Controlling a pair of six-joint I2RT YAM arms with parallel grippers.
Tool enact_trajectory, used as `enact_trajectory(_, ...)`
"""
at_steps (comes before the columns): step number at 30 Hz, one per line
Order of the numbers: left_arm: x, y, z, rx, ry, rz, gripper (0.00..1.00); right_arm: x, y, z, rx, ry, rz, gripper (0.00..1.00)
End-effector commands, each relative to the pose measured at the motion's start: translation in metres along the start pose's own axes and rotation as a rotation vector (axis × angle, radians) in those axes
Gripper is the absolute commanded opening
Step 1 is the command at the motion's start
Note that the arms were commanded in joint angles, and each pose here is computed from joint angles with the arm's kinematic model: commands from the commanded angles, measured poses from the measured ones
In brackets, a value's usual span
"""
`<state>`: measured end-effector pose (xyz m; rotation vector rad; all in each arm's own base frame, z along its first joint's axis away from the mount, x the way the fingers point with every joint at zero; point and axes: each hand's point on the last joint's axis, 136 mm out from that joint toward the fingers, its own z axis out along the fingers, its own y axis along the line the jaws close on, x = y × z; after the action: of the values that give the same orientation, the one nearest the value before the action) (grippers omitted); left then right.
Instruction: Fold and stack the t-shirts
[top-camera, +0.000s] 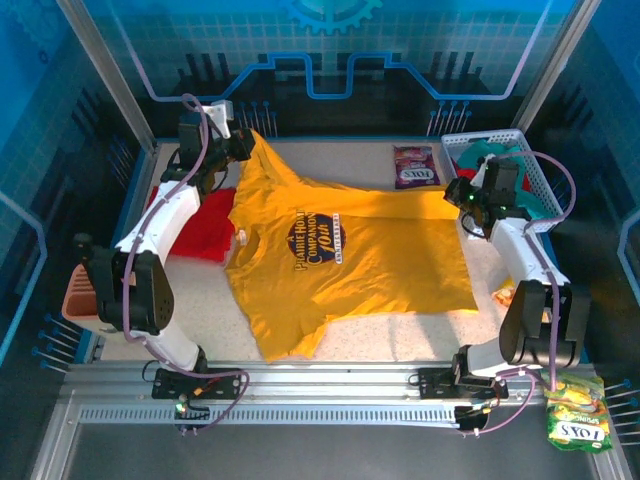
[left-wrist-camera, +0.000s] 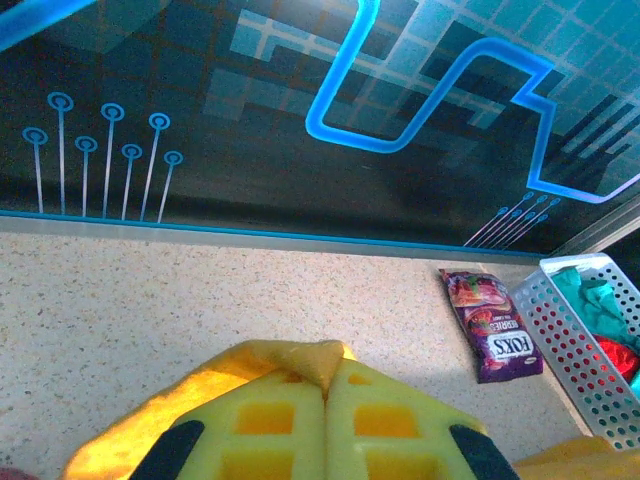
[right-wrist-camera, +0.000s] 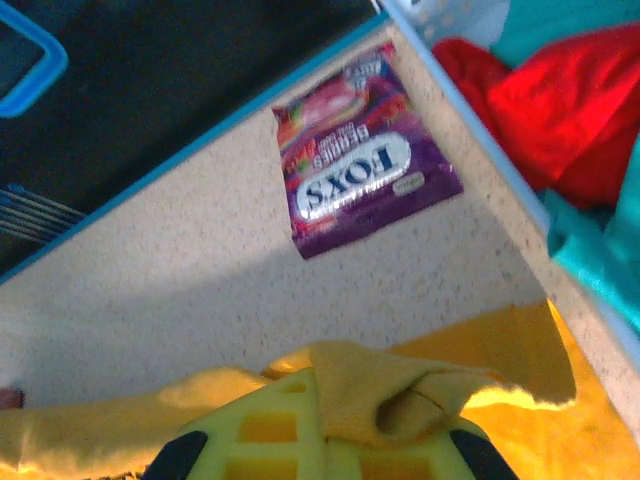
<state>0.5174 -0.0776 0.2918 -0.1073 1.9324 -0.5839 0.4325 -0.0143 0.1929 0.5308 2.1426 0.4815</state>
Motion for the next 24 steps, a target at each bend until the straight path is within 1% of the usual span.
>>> enact_trajectory(1, -0.026, 0.0, -0.007, -0.011, -0.083, 0.005, 0.0, -0.032, 0.007, 0.003, -0.032, -0.127, -0.011, 0.0)
enact_trajectory(2, -0.027, 0.003, -0.005, -0.011, -0.082, -0.009, 0.0, -0.038, 0.009, 0.006, -0.041, -0.163, -0.001, 0.0)
enact_trajectory(7, -0.033, 0.003, 0.003, 0.012, -0.089, -0.031, 0.0, -0.059, 0.025, 0.034, -0.121, -0.234, -0.013, 0.0)
enact_trajectory(8, -0.032, 0.004, 0.005, 0.015, -0.09, -0.032, 0.0, -0.066, 0.029, 0.038, -0.149, -0.269, -0.011, 0.0)
enact_trajectory(12, -0.026, 0.012, 0.011, 0.009, -0.088, -0.05, 0.0, -0.073, 0.027, 0.059, -0.188, -0.31, 0.064, 0.0)
enact_trajectory(15, -0.021, 0.021, 0.013, 0.012, -0.096, -0.077, 0.0, -0.074, 0.03, 0.079, -0.217, -0.288, 0.07, 0.0)
enact_trajectory(19, -0.011, 0.03, 0.015, 0.002, -0.077, -0.096, 0.0, -0.064, 0.03, 0.1, -0.238, -0.205, 0.083, 0.0)
enact_trajectory(21, -0.006, 0.033, 0.012, -0.004, -0.067, -0.105, 0.0, -0.055, 0.024, 0.103, -0.22, -0.167, 0.099, 0.0)
enact_trajectory(24, 0.003, 0.037, 0.004, -0.032, -0.053, -0.126, 0.0, -0.038, 0.013, 0.104, -0.156, -0.06, 0.115, 0.0)
